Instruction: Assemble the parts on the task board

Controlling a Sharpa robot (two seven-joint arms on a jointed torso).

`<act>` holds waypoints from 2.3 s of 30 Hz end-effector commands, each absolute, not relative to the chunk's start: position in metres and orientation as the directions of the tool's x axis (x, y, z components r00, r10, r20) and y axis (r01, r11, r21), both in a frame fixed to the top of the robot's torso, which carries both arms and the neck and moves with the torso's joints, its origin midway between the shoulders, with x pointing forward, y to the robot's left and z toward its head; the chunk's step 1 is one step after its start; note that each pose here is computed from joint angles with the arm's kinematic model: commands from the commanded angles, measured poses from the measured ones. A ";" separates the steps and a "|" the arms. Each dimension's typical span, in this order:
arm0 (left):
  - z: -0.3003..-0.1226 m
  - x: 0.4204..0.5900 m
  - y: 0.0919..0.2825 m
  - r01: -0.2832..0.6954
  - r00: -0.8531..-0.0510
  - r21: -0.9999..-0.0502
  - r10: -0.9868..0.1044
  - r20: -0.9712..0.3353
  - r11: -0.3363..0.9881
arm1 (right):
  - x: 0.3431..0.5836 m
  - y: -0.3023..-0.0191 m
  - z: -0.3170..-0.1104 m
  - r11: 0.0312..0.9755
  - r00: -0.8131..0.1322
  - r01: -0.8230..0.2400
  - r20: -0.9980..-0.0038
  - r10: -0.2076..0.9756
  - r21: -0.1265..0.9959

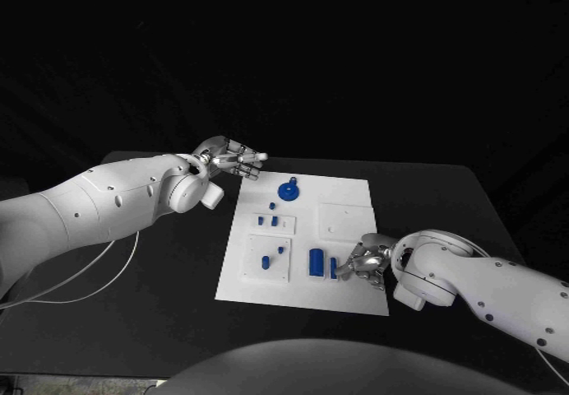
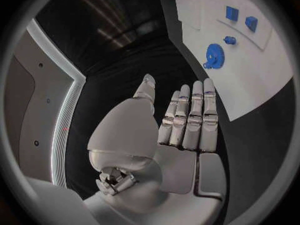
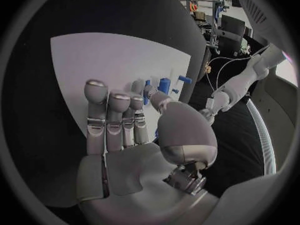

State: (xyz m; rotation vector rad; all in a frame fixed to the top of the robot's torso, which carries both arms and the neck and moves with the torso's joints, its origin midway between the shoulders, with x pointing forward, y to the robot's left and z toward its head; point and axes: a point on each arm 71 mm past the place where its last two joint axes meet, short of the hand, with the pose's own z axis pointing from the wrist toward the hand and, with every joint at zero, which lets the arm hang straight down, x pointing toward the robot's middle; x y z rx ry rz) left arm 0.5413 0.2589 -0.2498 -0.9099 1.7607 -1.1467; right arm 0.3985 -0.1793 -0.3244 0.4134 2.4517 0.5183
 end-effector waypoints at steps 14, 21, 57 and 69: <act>-0.249 0.541 0.256 -0.129 -0.413 -0.939 -0.878 -0.242 0.319 | 0.399 -0.179 -0.327 0.884 -0.780 0.180 -0.485 0.395 0.431; -0.249 0.541 0.256 -0.119 -0.407 -0.941 -0.880 -0.244 0.316 | 0.401 -0.182 -0.326 0.868 -0.769 0.178 -0.485 0.417 0.463; -0.228 0.572 0.262 -0.045 -0.118 -0.991 -0.986 -0.120 0.126 | 0.555 -0.302 -0.272 0.087 0.003 0.056 -0.088 0.996 0.995; -0.233 0.562 0.252 -0.049 -0.121 -0.990 -0.985 -0.126 0.133 | 0.553 -0.289 -0.264 0.125 0.000 0.063 -0.125 0.992 0.990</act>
